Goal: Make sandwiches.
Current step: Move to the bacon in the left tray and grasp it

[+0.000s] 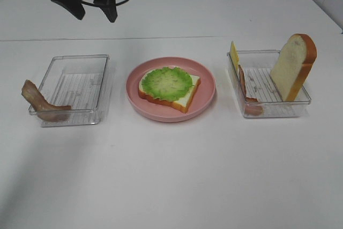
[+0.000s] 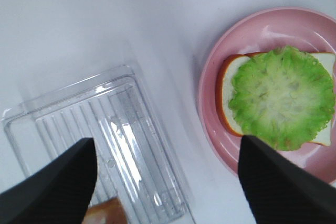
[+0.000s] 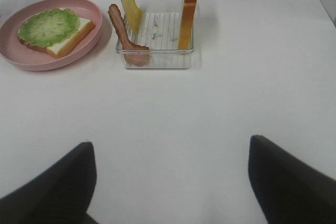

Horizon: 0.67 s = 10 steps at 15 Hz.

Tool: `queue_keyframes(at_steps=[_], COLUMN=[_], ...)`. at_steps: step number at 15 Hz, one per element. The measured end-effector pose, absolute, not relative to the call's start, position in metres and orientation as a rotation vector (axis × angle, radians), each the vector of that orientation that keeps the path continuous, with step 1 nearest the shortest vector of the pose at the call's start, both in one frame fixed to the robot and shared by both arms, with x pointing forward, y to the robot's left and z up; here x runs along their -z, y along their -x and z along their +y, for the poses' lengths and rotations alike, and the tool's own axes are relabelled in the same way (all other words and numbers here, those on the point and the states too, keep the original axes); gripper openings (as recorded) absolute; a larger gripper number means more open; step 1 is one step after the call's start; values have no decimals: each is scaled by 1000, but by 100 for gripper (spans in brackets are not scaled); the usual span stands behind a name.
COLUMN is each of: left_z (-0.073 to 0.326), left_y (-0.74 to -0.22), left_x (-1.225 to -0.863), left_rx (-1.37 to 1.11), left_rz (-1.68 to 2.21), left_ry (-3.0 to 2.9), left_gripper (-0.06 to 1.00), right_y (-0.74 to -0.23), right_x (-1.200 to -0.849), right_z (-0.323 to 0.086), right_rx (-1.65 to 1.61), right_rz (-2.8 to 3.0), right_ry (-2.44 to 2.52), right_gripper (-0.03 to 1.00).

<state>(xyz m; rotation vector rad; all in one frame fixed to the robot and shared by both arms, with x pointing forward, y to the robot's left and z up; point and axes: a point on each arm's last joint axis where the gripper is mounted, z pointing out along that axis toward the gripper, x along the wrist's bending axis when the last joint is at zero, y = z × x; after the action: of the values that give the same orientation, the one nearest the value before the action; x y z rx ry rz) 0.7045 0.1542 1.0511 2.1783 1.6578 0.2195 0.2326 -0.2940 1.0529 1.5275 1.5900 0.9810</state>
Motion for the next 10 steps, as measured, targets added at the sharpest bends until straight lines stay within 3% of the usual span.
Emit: queue_keyframes(at_steps=[5,10], left_z=[179,246], left_y=[-665,-638], left_x=[-1080,-1061], left_rx=[-345,-271], left_rz=[1708,1977], left_ry=[-2241,-2189], left_gripper=[71,71], right_y=[-233,-233], right_x=[-1053,-1053], right_z=[-294,-294], right_rx=[-981,-981], right_rz=[1590,1590], right_ry=[-1528,-1528], right_gripper=[76,76])
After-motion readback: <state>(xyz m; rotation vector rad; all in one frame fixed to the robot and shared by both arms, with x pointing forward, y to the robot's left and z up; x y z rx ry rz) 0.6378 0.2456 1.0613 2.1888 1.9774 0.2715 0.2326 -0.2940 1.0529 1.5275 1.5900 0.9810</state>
